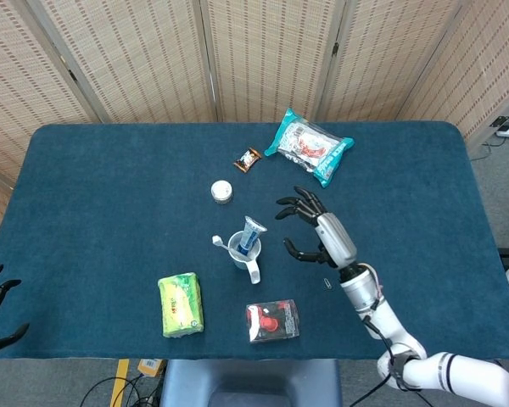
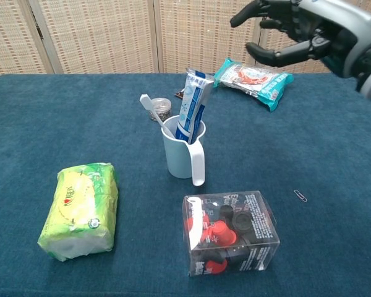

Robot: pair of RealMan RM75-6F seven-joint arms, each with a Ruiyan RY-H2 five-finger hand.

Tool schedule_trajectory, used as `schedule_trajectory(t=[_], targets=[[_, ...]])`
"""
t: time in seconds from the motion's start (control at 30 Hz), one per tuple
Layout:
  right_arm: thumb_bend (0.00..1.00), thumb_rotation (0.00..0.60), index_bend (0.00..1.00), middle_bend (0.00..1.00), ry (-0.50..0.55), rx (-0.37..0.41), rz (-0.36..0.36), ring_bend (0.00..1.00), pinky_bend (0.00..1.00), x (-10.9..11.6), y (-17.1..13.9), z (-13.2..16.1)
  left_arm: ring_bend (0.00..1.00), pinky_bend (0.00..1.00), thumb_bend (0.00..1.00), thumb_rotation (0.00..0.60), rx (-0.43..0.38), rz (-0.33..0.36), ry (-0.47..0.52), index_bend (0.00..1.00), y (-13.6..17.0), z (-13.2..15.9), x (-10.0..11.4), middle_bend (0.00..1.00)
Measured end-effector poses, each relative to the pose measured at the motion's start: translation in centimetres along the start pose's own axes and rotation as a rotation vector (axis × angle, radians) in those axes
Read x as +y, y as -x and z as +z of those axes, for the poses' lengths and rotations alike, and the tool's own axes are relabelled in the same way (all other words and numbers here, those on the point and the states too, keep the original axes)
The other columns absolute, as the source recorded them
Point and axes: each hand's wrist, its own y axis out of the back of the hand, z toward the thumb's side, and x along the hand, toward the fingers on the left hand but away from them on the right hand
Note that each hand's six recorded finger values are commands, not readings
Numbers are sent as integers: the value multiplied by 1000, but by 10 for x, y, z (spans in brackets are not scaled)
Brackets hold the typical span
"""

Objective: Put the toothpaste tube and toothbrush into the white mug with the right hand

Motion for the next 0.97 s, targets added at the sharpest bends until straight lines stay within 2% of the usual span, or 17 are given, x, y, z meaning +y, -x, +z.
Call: schedule_trajectory(t=[0.2,0.37,0.43,0.5,0.53,0.6,0.77,0.97], targets=[[371,600,156,231,-292,-83,13,54,75,43,-32,-19,50,150,229,600,-16,4,-1,251,-5,6,0,78],[371,600,151,242,-533,-176,40,54,75,70,-65,-38,50,150,229,600,-35,15,3,236,-9,14,1,78],[324,600,145,236,-614,-210,49,54,74,78,-79,-45,50,150,229,600,-46,24,9,235,-10,20,1,78],[216,600,135,213,-704,-253,50,54,58,88,-97,-53,50,150,229,600,-53,30,13,232,-11,24,1,78],[197,600,134,206,-734,-273,46,54,52,92,-106,-56,50,150,229,600,-54,31,12,231,-11,25,1,78],[184,600,125,187,-771,-315,25,53,43,103,-125,-61,50,150,229,600,-57,36,13,229,-13,28,1,78],[184,600,117,179,-788,-387,-44,53,43,125,-165,-64,50,150,229,600,-64,45,19,222,-13,35,3,78],[184,600,117,179,-777,-447,-80,53,43,134,-203,-64,50,150,229,600,-82,48,25,221,-15,46,3,78]])
